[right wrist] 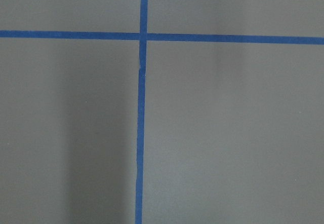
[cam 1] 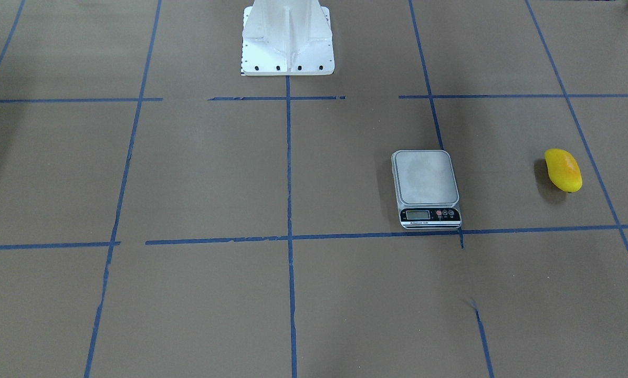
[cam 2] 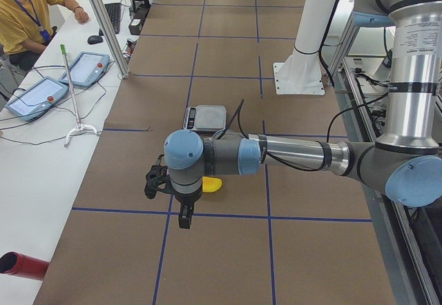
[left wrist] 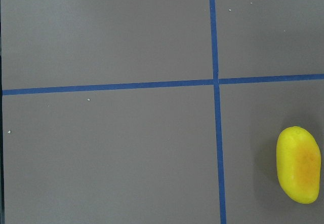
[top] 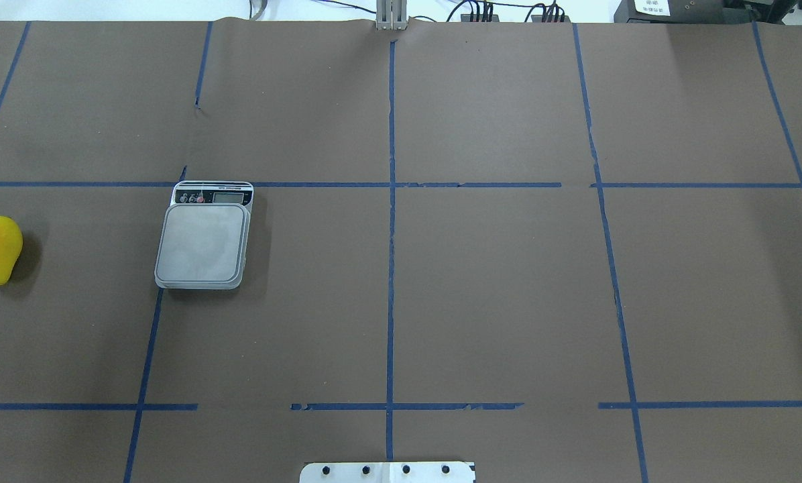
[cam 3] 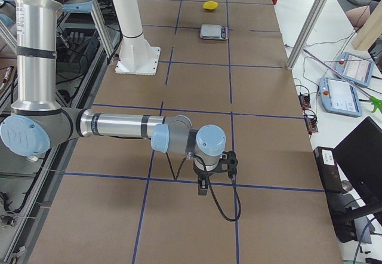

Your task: Weigh mango

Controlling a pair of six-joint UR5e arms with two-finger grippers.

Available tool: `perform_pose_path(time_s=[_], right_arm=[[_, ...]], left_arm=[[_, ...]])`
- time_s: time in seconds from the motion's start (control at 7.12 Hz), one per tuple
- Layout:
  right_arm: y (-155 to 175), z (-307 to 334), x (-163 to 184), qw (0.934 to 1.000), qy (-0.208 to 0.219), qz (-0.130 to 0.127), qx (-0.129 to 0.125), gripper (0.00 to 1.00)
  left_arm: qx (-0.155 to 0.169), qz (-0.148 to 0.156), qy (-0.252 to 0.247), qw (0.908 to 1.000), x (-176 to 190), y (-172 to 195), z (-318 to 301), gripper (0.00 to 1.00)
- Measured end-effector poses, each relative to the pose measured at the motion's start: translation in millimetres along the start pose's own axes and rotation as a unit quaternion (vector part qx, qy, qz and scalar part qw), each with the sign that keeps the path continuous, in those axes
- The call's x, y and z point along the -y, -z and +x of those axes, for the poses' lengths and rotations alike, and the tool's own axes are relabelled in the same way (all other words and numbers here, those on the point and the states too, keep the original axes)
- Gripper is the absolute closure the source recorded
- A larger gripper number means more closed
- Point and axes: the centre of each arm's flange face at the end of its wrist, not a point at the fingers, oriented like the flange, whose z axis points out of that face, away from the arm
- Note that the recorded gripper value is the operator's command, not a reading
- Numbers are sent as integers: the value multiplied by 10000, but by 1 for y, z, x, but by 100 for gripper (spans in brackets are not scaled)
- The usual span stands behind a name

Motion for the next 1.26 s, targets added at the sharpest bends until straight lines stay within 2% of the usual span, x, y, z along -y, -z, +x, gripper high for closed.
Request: perform_pose_path(time_s=[0.42, 0.7, 0.98, 1.26], right_arm=[[0, 0, 0, 10000, 4, 4, 0, 0], [0, 0, 0, 10000, 2, 3, 0, 0], [0, 0, 0, 10000, 2, 2, 0, 0], [0, 0, 1, 10000, 4, 4, -1, 0]], left_arm=[[8, 58, -76, 10000, -1, -3, -1, 0], [-4, -10, 69, 10000, 0, -17, 8, 0], [-61, -38, 321, 9995, 18, -61, 62, 0], [-199, -163, 372, 9990, 20, -122, 130, 0]])
